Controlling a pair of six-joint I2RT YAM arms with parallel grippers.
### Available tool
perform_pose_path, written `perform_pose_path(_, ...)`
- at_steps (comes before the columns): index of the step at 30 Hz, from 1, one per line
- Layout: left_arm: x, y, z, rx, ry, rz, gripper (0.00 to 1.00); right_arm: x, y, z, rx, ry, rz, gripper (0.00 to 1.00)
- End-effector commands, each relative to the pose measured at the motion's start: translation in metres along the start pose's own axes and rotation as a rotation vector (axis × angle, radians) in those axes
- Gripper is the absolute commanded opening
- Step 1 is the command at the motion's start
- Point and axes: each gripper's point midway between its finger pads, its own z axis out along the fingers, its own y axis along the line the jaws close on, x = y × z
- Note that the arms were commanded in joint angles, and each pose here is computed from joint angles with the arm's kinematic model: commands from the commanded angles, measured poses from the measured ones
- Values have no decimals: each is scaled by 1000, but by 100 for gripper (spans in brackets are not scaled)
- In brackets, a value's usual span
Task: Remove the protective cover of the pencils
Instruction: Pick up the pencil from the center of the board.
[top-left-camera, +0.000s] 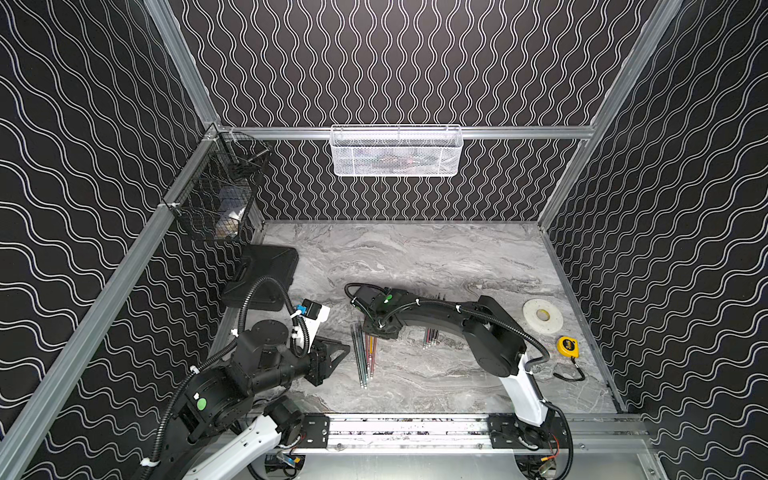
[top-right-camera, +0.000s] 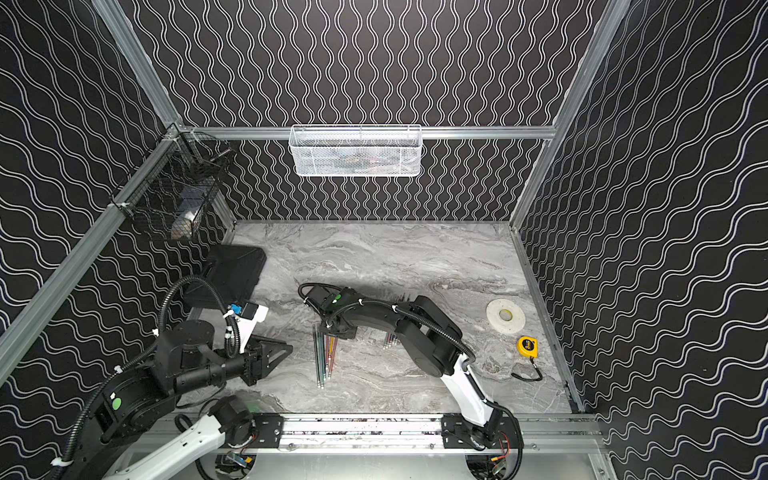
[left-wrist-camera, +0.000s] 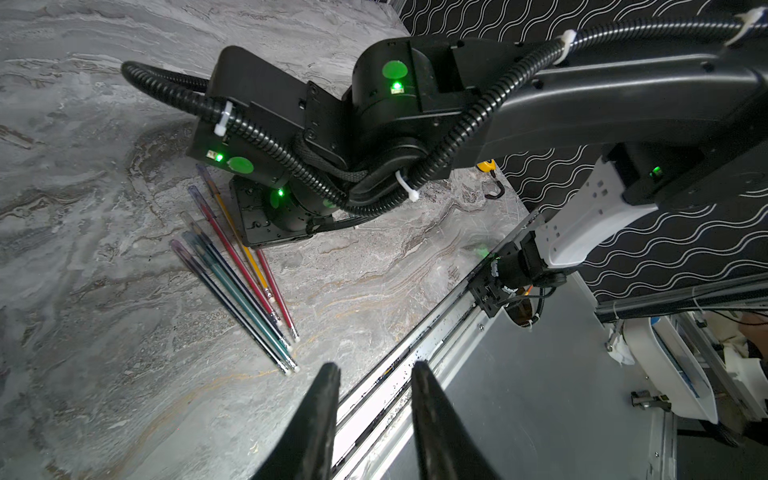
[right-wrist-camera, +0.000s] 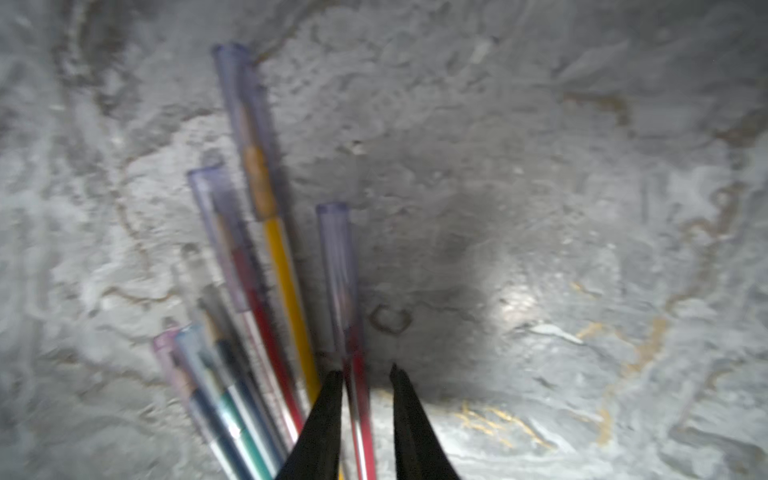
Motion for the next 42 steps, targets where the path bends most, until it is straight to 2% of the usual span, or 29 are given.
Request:
perform_pose_path(1, -2, -6, -2, 32, -17, 29, 34, -1, -16, 0, 81, -20, 26, 21)
perform_pose_path(8, -2, -6, -2, 34, -13, 33, 34, -2, -23, 2, 129, -28, 20, 15)
perform_pose_path(13, -1, -4, -2, 24, -10, 30, 34, -2, -23, -6, 75, -40, 25, 7)
perform_pose_path(18, -1, -2, 2, 10, 3, 27, 34, -12, -28, -34, 16, -85, 30, 3)
perform_pose_path(22, 0, -2, 7, 13, 22, 23, 34, -22, -28, -79, -128, -148, 10, 3)
perform_pose_path(26, 8, -10, 23, 69, 108, 25, 34, -21, -36, -121, -277, -197, -8, 3)
perform_pose_path(32, 19, -23, 47, 168, 238, 21, 35, -8, -30, -157, -581, -208, 38, 3)
perform_pose_path(36, 24, -25, 55, 188, 283, 12, 37, 2, -9, -175, -683, -190, 5, 2)
perform_pose_path(42, 28, -13, 66, 124, 323, -14, 38, 16, 13, -202, -798, -220, -12, 2)
